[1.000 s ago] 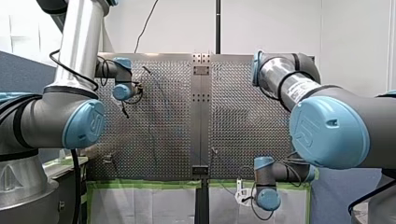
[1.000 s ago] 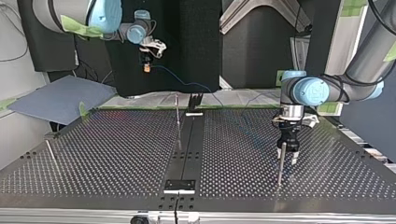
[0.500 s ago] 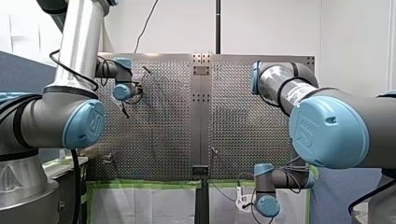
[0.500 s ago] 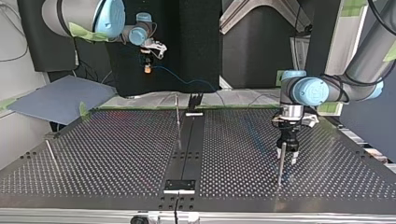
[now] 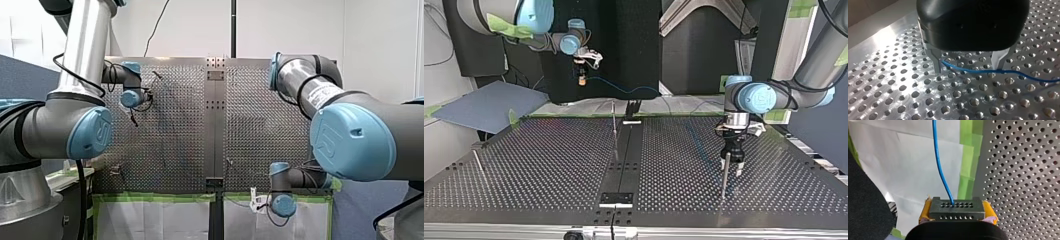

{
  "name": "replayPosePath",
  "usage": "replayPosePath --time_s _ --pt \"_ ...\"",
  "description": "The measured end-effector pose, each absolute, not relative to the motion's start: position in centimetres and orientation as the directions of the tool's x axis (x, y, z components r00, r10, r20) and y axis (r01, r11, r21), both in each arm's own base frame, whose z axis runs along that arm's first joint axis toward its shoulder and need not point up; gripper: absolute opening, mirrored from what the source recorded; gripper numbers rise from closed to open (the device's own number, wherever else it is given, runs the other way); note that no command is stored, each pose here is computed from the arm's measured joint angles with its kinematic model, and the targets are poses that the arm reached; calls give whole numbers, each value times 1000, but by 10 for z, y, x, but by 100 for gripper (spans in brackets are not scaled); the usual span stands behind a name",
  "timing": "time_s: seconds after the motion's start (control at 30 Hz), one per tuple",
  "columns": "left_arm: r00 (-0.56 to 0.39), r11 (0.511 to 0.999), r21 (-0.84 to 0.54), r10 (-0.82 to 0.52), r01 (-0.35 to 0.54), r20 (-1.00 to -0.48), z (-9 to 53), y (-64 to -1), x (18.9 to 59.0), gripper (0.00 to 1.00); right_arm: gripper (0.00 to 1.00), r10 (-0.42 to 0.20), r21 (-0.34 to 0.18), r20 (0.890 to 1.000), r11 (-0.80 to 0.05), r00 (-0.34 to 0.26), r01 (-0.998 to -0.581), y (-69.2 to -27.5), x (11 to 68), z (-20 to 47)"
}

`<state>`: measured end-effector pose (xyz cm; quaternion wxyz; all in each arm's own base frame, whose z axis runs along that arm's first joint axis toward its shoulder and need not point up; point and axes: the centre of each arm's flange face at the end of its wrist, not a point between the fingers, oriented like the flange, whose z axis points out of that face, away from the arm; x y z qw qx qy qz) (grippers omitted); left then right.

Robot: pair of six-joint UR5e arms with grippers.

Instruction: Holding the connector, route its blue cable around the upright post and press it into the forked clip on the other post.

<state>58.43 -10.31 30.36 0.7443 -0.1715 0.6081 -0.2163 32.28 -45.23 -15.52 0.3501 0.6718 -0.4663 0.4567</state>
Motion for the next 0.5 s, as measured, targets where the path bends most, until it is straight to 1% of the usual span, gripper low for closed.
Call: replayPosePath --time_s 0.2,0.37,0.5 --pt "161 847 -524 -532 94 -831 302 -102 583 99 0 -303 38 943 -312 137 -949 -452 319 -135" --pt "141 841 -537 -540 64 -830 298 -103 580 99 0 -289 33 949 -305 126 -952 -452 316 -116" --pt "114 825 -564 -565 46 -817 296 -106 575 99 0 -275 31 954 -298 117 -954 -458 316 -100"
